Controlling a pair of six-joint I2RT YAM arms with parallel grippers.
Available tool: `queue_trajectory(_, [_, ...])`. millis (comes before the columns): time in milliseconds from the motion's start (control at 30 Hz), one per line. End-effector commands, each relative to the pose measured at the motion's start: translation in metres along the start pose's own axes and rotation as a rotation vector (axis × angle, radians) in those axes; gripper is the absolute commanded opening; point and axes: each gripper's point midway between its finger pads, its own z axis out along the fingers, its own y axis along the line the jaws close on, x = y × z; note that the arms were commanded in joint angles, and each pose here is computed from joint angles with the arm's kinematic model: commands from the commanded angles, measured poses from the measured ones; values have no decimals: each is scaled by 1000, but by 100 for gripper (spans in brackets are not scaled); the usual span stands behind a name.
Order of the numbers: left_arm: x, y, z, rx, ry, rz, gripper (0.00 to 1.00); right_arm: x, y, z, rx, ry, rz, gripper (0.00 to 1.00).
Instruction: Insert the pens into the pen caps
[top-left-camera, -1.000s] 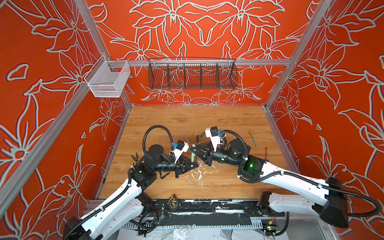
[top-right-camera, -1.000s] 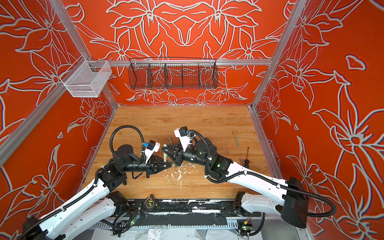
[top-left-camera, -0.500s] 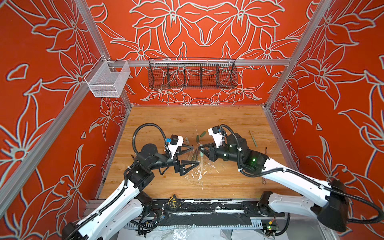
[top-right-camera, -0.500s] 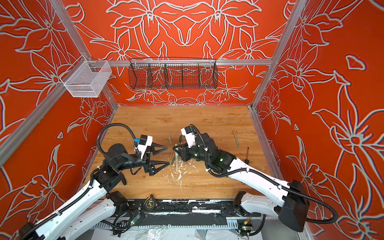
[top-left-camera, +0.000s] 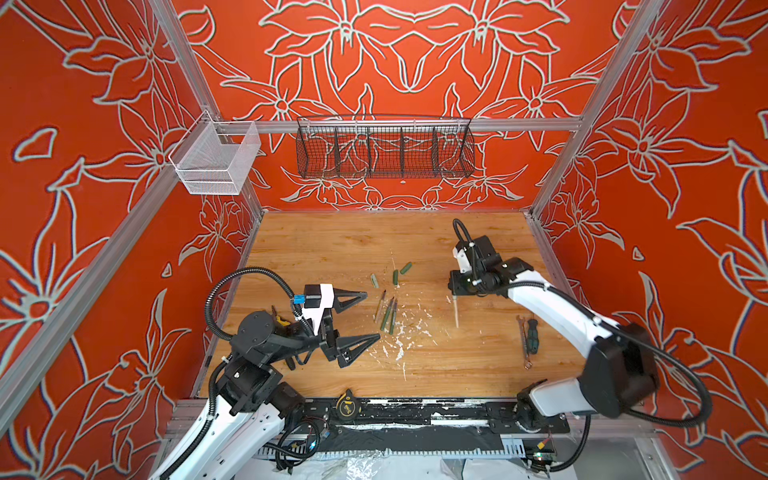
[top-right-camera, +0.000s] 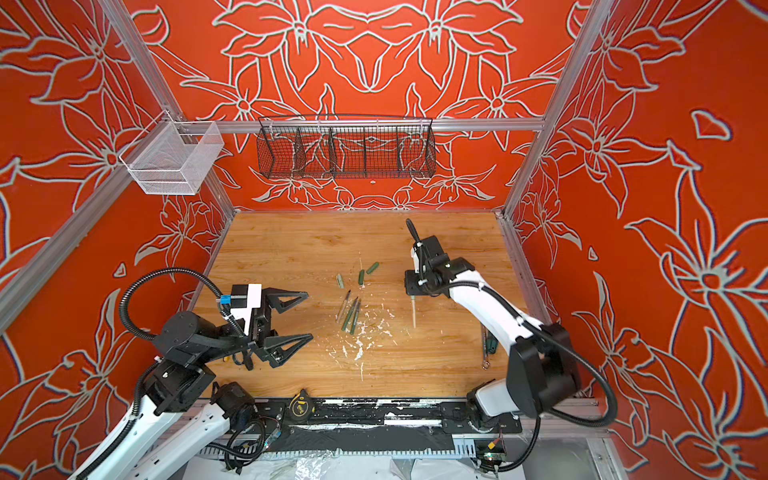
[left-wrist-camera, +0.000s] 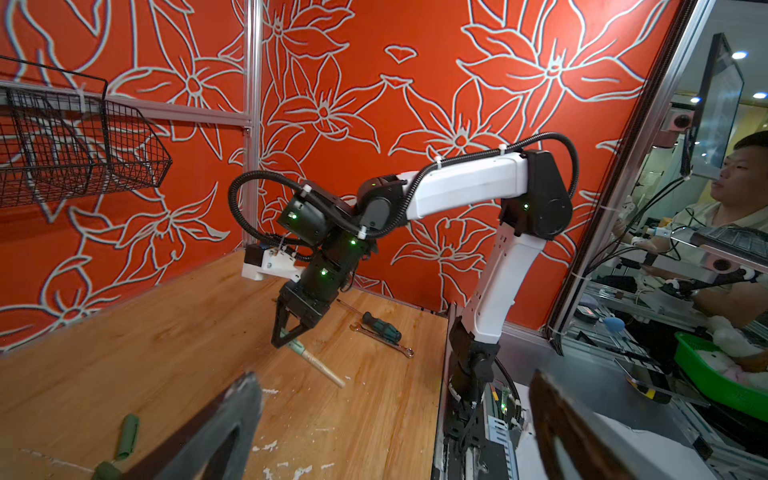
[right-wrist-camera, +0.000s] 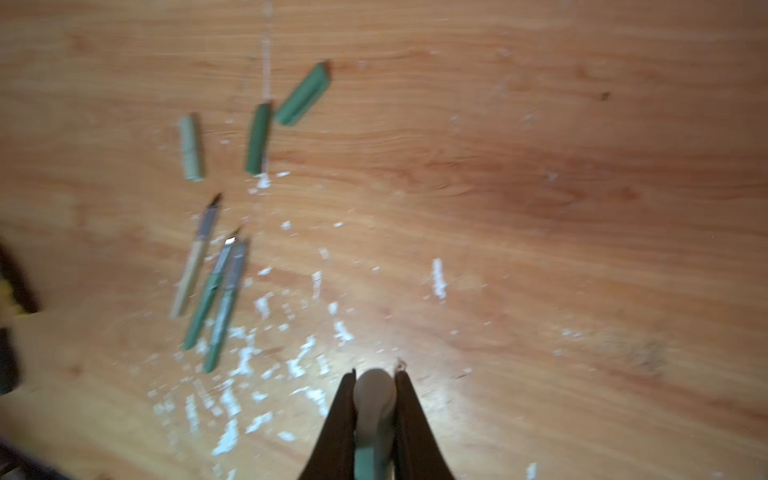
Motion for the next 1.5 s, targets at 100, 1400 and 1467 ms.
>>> queue_trajectory(100, [4, -6, -12, -28, 42, -18, 97, -18, -81, 32, 297, 207, -87, 0])
queue_trajectory(1400, [8, -20, -31, -29, 25, -16, 97, -71, -230, 91, 610, 379, -64, 21])
queue_trajectory(1467, [8, -20, -31, -31, 24, -13, 97, -71, -231, 93, 610, 382, -64, 25])
